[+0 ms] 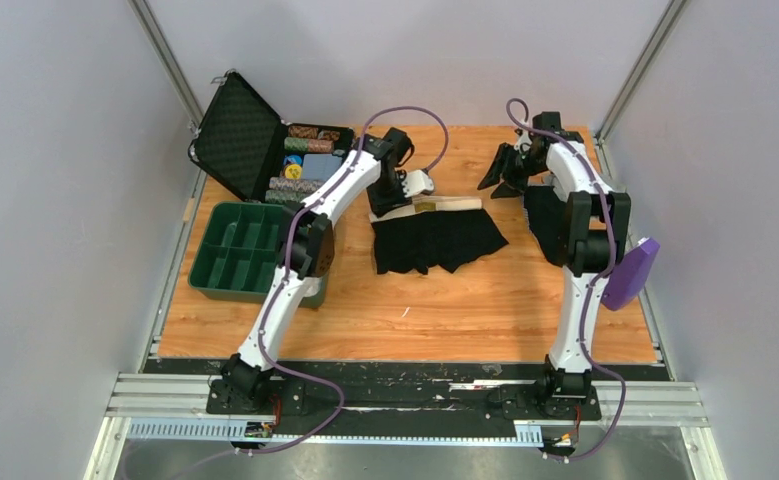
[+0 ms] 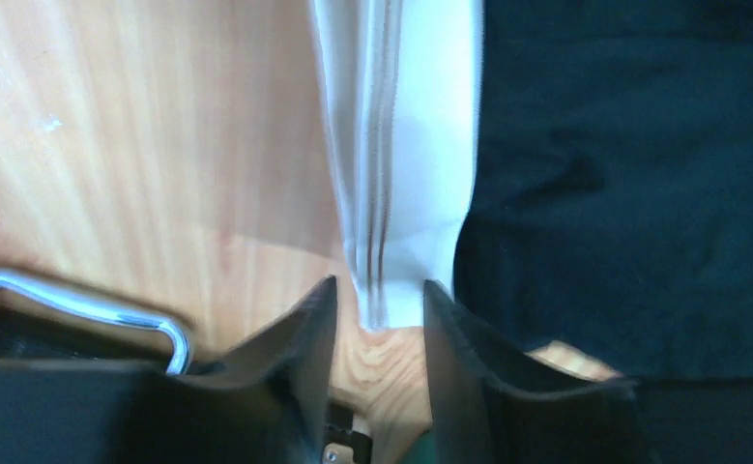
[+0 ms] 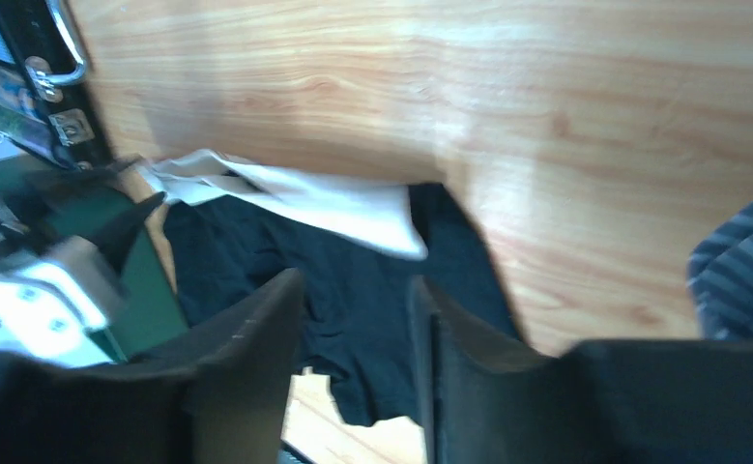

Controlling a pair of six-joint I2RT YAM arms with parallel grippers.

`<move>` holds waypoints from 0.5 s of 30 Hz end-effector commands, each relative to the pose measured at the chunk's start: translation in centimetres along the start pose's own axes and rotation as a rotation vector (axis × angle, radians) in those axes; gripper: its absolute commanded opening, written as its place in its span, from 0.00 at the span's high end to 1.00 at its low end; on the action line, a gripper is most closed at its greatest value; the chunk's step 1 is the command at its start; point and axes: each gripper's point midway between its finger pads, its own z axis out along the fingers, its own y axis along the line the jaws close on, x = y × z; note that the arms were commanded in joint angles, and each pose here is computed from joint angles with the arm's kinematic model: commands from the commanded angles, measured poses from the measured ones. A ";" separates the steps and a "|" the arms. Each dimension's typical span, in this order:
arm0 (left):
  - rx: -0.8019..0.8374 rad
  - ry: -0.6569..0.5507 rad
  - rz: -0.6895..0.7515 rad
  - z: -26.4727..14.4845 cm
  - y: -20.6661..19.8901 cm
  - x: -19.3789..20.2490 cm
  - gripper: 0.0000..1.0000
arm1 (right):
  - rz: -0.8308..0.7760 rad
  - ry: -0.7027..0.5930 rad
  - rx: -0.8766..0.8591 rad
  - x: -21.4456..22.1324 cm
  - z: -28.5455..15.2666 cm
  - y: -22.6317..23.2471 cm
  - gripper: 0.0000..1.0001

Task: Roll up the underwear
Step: Flatten out the underwear at the center of the board.

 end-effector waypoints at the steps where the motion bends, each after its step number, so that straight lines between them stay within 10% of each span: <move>1: -0.266 -0.116 -0.064 -4.3 5.5 -2.4 0.46 | -0.104 -0.104 -0.042 -3.4 -1.3 0.8 0.46; 5: -0.390 -0.108 -0.172 -6.7 6.9 -1.6 0.34 | -0.214 -0.181 -0.038 -4.7 -4.5 2.1 0.30; 10: -0.420 -0.222 -0.391 -13.0 5.1 -1.0 0.30 | -0.481 -0.161 -0.060 -1.0 -7.2 2.6 0.40; 12: -0.296 -0.336 -0.447 -14.3 1.8 -1.7 0.33 | -0.595 -0.123 -0.064 1.6 -7.2 1.7 0.48; 15: 0.015 -0.433 -0.406 -12.6 -5.8 -2.2 0.65 | -0.694 -0.070 -0.060 4.7 -6.2 0.3 0.61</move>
